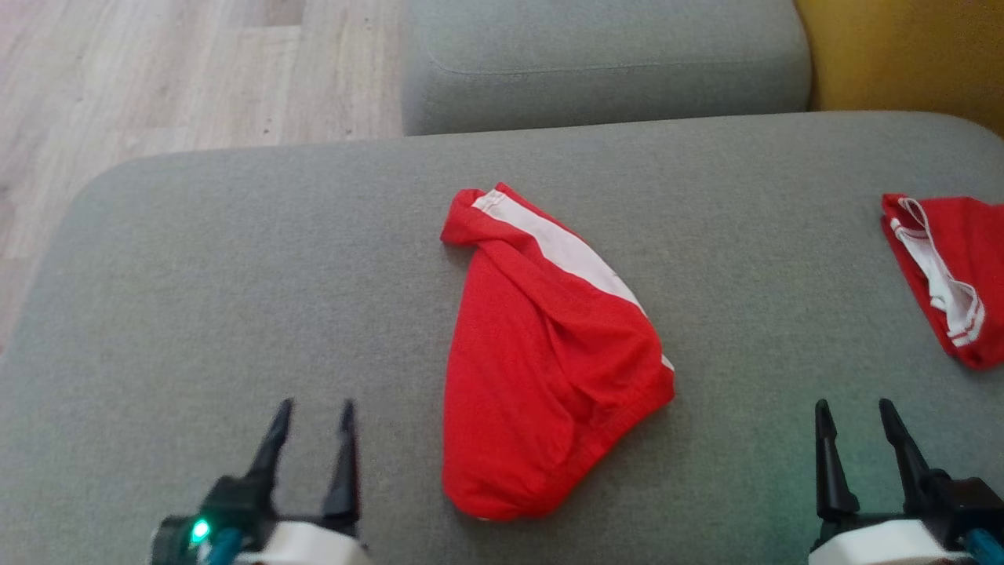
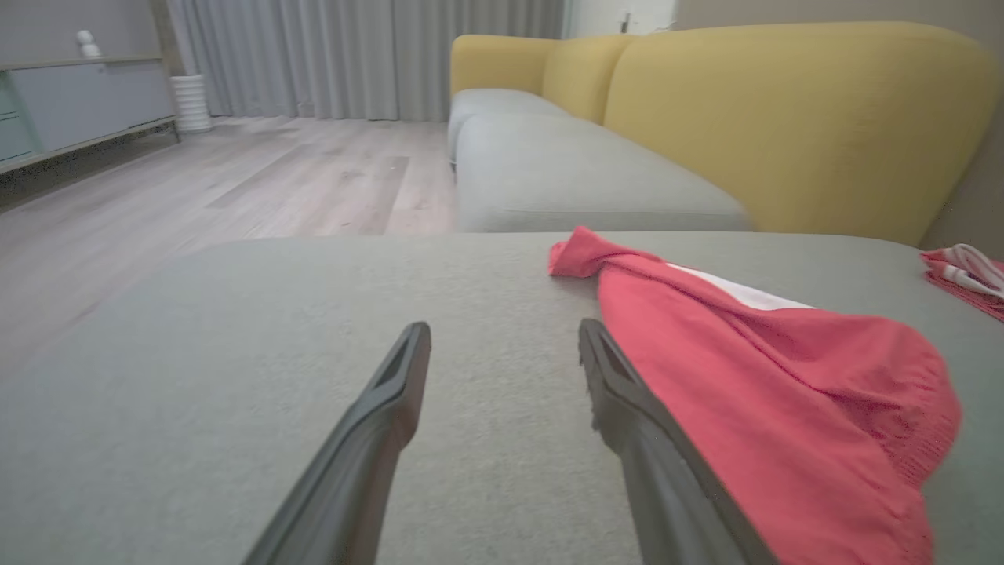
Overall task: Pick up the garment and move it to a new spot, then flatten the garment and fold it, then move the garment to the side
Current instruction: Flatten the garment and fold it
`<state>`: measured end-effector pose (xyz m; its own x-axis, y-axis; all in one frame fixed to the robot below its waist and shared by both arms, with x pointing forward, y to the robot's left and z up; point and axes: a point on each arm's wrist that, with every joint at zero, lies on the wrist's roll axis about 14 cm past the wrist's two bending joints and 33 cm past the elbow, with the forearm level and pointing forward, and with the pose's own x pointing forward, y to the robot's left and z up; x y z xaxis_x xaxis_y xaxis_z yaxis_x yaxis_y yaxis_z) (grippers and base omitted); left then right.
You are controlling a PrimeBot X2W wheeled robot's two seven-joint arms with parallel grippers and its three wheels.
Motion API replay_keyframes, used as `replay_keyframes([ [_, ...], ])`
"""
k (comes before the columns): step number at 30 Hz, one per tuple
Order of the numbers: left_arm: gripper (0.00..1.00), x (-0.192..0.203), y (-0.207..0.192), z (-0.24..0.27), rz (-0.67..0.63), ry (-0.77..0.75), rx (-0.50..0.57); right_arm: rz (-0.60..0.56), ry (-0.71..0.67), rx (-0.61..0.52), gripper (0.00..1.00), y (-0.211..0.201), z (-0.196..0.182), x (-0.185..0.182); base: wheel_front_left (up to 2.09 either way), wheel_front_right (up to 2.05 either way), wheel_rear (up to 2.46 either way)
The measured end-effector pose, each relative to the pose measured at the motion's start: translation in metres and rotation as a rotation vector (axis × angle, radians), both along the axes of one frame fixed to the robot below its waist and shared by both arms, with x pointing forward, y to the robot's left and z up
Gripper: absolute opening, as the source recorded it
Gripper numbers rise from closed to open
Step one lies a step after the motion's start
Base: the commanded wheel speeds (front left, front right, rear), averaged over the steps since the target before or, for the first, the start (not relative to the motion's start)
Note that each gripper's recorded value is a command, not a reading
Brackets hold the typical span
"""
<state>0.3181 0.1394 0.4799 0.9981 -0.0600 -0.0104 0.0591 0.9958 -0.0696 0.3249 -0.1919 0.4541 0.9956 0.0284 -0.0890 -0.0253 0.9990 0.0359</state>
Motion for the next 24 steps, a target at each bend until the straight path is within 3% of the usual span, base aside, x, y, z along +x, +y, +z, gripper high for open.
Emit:
replay_keyframes([
  [5,1.00,0.012,-0.054,0.019,-0.188,-0.060,-0.016,-0.020,0.005,0.001,1.00,-0.006,-0.001,-0.003,0.00,0.00,0.00],
  [10,1.00,0.021,-0.140,0.051,-0.477,-0.152,-0.047,-0.038,0.018,0.003,1.00,-0.010,-0.005,-0.007,0.00,0.00,0.00],
  [16,1.00,0.011,-0.231,0.051,-0.836,-0.138,-0.008,-0.077,-0.003,0.003,1.00,-0.020,0.002,0.000,0.00,0.00,0.00],
  [21,1.00,0.016,-0.265,0.015,-0.959,-0.032,0.090,-0.148,0.004,0.009,1.00,-0.040,0.001,-0.004,0.00,0.00,0.00],
  [24,1.00,0.022,-0.270,-0.017,-0.954,0.064,0.163,-0.199,0.028,0.011,1.00,-0.053,-0.005,-0.015,0.00,0.00,0.00],
])
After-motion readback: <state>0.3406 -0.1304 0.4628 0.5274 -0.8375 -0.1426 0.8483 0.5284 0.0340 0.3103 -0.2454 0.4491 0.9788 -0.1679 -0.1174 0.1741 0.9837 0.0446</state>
